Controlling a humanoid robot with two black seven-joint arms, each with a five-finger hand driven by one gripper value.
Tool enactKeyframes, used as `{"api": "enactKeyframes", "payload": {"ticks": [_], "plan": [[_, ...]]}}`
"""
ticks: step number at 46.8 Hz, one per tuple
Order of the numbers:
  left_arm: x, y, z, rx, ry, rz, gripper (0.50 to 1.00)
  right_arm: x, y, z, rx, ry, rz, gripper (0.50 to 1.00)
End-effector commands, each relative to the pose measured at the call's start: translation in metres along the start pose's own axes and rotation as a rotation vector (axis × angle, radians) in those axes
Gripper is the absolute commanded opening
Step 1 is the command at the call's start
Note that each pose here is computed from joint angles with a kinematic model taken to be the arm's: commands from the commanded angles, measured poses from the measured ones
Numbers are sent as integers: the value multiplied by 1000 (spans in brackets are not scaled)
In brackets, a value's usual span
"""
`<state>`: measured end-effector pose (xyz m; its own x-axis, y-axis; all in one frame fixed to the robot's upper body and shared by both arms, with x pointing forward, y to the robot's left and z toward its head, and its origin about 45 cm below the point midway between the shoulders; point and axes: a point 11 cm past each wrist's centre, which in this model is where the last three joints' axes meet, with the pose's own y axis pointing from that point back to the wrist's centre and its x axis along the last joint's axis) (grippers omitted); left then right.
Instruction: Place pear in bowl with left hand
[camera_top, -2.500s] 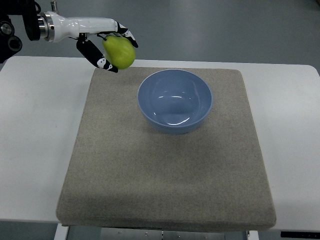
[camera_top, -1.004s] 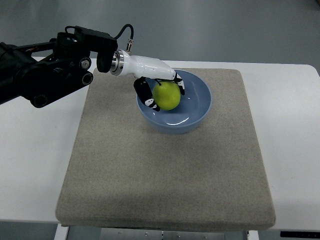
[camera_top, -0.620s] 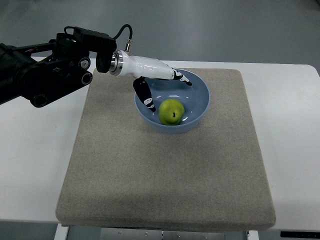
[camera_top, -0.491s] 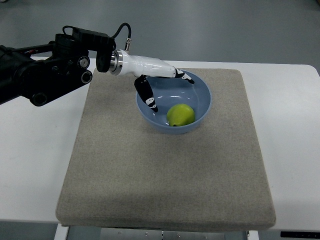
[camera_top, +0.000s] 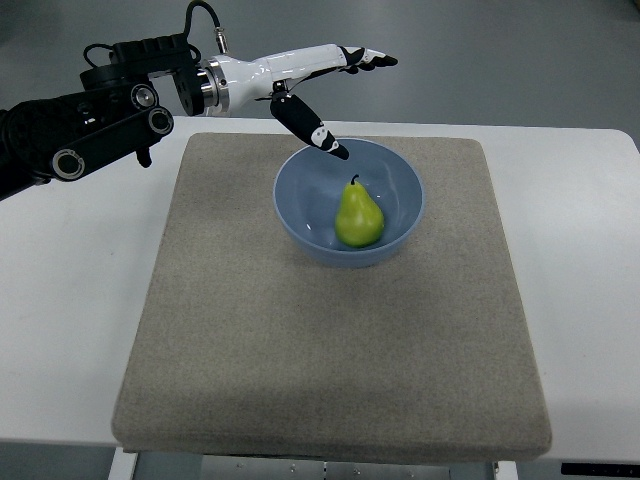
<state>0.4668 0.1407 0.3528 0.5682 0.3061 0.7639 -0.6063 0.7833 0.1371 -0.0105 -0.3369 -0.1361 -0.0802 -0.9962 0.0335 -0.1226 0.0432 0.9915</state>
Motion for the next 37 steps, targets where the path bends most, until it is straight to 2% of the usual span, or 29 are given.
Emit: {"api": "enactKeyframes", "payload": {"ticks": [1, 17, 26, 31, 37], "plan": [[5, 4, -8, 19, 26, 20, 994, 0, 0, 0, 0, 0, 0, 926], [35, 24, -34, 54, 266, 178, 994, 0, 0, 0, -2, -2, 0, 926], [31, 40, -54, 52, 482, 249, 994, 0, 0, 0, 0, 0, 0, 926], [23, 44, -62, 46, 585, 268, 994, 0, 0, 0, 0, -2, 0, 926], [27, 48, -68, 39, 660, 302, 994, 0, 0, 0, 0, 0, 0, 926]]}}
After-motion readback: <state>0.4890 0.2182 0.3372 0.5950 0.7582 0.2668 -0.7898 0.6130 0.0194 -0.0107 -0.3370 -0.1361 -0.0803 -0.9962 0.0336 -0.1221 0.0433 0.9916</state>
